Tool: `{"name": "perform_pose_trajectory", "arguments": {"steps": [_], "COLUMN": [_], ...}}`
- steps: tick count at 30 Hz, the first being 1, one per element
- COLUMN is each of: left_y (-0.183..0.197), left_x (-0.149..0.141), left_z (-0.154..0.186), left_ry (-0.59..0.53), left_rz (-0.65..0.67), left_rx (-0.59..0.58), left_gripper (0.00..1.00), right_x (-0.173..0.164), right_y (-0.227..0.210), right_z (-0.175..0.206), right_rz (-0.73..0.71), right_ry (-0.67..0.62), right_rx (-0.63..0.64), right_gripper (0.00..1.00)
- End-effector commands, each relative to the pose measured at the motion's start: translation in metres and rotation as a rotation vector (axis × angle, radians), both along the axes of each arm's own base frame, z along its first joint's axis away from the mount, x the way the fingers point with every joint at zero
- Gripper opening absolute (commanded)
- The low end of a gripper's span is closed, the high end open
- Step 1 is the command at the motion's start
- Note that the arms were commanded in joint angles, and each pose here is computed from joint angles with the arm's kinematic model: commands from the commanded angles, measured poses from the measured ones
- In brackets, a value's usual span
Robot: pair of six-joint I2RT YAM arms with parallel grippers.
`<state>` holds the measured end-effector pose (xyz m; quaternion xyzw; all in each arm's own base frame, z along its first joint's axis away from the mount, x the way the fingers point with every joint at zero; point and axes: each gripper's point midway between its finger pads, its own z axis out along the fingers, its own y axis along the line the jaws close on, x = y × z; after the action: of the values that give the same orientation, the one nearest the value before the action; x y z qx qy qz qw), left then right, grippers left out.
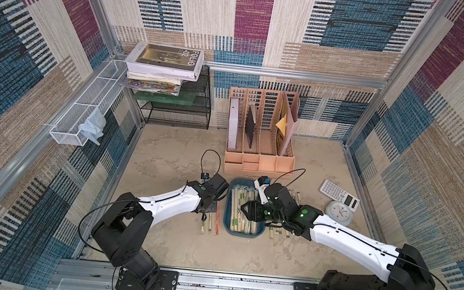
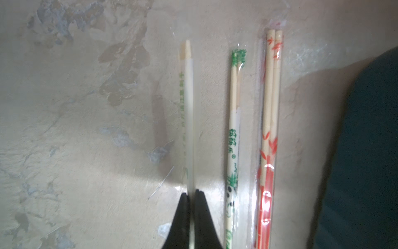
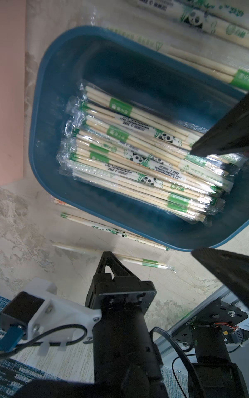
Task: Take the paired disposable chopsticks out of the storage box
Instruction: Place the paired disposable chopsticks at the center of the board.
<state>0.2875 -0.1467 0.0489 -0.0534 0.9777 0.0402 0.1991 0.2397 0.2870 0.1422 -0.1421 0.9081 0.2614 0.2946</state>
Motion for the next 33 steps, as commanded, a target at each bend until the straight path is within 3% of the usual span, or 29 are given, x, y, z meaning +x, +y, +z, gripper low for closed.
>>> {"name": "perform_pose_trajectory", "arguments": {"steps": [1, 6, 17, 20, 24, 33], "left_y": [-0.003, -0.006, -0.008, -0.008, -0.017, -0.06], "left_x": [0.005, 0.007, 0.007, 0.007, 0.006, 0.005], "left_z": [-0.001, -0.003, 0.021, 0.036, 0.059, 0.094], "left_ry": [-0.006, 0.004, -0.037, -0.07, -0.107, -0.139], "left_rz": [-0.012, -0.021, -0.034, -0.031, -0.048, -0.112], "left_rx": [0.0, -0.003, -0.041, -0.067, -0.143, -0.301], "left_gripper": [0.02, 0.08, 0.33, 0.5, 0.64, 0.66], "right_x": [0.002, 0.003, 0.005, 0.006, 0.01, 0.018], "right_y": [0.0, -0.001, -0.002, -0.004, -0.01, -0.033], "right_z": [0.002, 0.0, 0.001, 0.003, 0.002, 0.0], "right_rz": [-0.013, -0.017, -0.024, -0.028, -0.044, -0.093], "right_ry": [-0.013, -0.01, -0.017, -0.021, -0.022, -0.023], "right_rx": [0.005, -0.001, -0.006, -0.005, -0.01, -0.001], "right_gripper": [0.7, 0.7, 0.7, 0.7, 0.7, 0.71]}}
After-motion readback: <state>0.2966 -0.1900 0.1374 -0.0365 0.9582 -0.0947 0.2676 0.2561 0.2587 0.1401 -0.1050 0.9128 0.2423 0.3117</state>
